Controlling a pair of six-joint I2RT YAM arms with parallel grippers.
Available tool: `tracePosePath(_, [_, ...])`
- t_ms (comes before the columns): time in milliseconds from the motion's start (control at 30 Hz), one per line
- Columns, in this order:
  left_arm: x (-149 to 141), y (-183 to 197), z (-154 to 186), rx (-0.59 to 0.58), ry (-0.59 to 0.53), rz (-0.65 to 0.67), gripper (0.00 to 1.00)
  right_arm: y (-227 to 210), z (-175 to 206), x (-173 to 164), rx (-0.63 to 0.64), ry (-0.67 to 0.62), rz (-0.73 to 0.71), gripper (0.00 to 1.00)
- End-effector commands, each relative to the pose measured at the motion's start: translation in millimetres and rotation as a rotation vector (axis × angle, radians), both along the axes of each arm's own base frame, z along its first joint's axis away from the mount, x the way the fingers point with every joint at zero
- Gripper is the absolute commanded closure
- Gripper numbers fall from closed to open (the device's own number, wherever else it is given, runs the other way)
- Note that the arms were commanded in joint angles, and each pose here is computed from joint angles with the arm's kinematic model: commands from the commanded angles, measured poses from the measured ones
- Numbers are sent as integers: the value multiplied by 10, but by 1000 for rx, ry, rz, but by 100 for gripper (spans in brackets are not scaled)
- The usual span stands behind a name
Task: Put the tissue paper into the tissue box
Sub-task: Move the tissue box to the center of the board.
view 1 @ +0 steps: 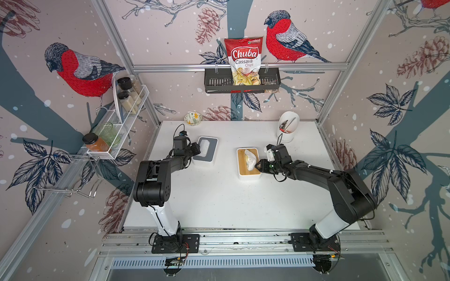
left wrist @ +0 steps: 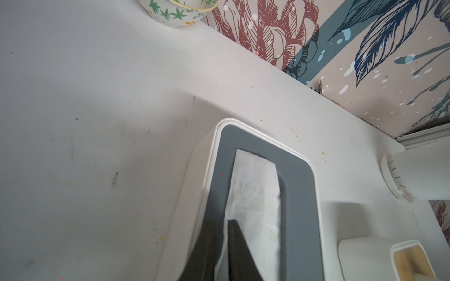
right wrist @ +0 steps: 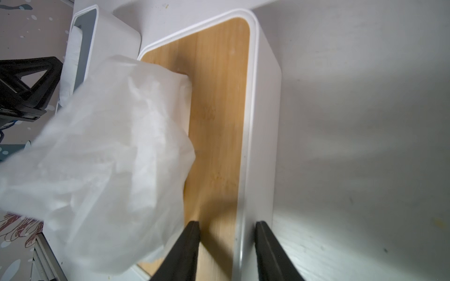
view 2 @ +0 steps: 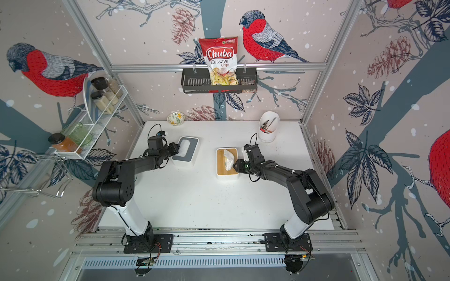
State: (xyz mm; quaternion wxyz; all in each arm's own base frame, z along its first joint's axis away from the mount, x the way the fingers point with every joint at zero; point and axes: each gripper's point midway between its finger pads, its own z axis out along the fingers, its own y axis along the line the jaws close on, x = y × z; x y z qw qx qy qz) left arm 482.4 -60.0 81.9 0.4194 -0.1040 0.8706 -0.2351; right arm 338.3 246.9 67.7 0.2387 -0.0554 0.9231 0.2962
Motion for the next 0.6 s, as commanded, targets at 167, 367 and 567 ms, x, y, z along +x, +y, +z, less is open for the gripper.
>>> tracePosePath(167, [-310,-335,-287,-31,154,-93,84,273,-1,292,5,-4,5,62])
tracePosePath(367, [-440,-545,-247,-22,163,-126,84,338,-8,452,19,1,-5,64])
tracePosePath(567, [-490,-600,-262,-14,168,-129,84,380,41,567,27,-8,-7,65])
